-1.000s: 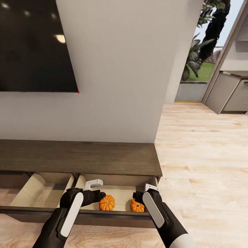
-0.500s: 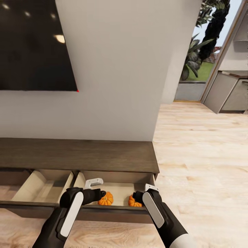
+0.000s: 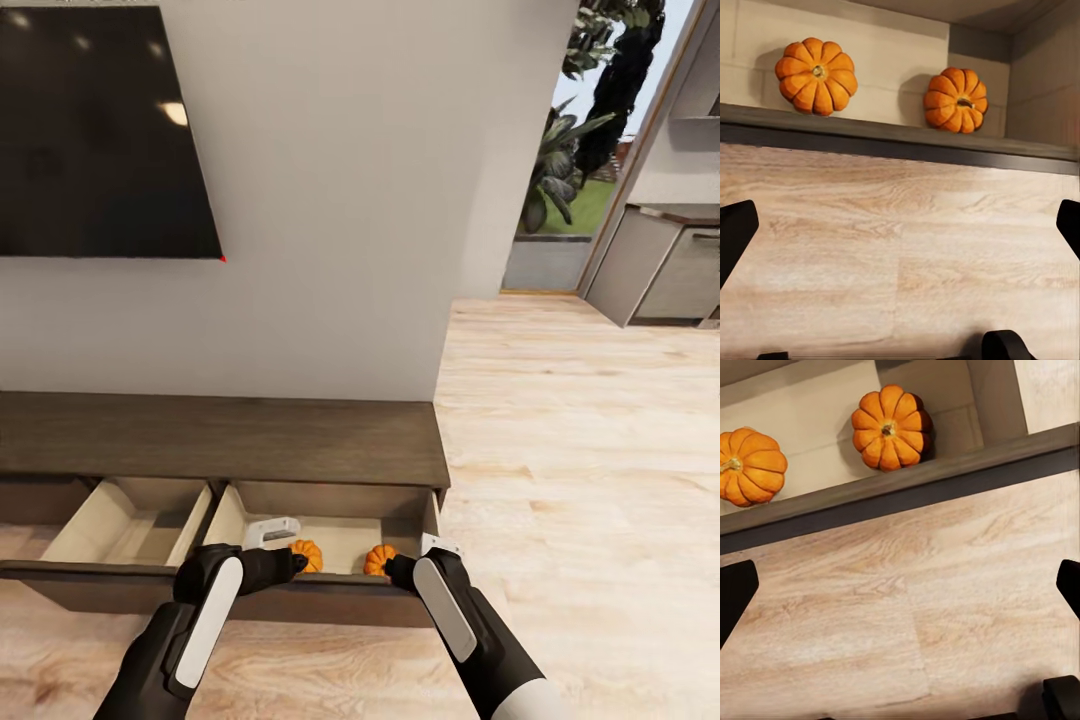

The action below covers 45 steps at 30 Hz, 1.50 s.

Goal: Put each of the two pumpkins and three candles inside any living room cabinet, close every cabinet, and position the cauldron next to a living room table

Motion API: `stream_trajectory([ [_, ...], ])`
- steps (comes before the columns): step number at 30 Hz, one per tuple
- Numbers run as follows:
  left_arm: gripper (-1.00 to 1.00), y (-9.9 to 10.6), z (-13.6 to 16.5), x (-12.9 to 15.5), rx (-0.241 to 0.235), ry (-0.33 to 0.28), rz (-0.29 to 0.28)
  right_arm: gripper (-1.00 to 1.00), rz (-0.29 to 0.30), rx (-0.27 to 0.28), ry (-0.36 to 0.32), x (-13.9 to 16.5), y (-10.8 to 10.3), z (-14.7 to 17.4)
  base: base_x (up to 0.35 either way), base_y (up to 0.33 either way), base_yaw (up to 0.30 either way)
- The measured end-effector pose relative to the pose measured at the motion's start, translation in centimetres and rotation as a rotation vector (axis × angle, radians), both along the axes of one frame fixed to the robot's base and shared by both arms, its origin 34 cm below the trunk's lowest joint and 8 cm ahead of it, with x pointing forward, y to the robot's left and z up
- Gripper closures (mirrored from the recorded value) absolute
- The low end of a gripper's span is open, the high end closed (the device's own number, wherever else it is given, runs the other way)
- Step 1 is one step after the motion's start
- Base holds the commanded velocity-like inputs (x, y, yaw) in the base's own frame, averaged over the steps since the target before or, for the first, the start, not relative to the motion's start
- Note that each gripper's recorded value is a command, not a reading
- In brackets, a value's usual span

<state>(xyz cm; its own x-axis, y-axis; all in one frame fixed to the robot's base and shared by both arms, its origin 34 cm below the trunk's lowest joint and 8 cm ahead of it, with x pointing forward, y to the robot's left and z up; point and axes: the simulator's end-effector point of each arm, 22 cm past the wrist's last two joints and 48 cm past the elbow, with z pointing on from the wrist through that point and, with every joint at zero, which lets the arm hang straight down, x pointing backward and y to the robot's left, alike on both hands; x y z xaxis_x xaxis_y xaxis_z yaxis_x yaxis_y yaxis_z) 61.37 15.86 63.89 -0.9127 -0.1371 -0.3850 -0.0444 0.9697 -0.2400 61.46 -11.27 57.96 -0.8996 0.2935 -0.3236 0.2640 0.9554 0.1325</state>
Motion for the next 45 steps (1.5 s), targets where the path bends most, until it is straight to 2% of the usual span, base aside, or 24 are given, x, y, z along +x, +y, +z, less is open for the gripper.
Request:
stream_trajectory([
  [18, -1.0, -0.4, -0.1, 0.0, -0.003, -0.002, 0.001, -1.0, -0.003, -0.006, -0.003, 0.1, -0.4, 0.0, -0.053, -0.026, 0.0],
  [26, -1.0, -1.7, -0.1, -0.3, 0.002, -0.004, -0.038, -1.0, -0.003, -0.006, -0.003, 0.1, -0.4, 0.0, -0.024, -0.103, 0.0],
  [45, -1.0, -2.1, -0.1, -0.4, -0.001, 0.0, -0.047, -1.0, 0.004, -0.006, -0.002, 0.0, -0.2, 0.0, -0.14, -0.003, 0.0],
])
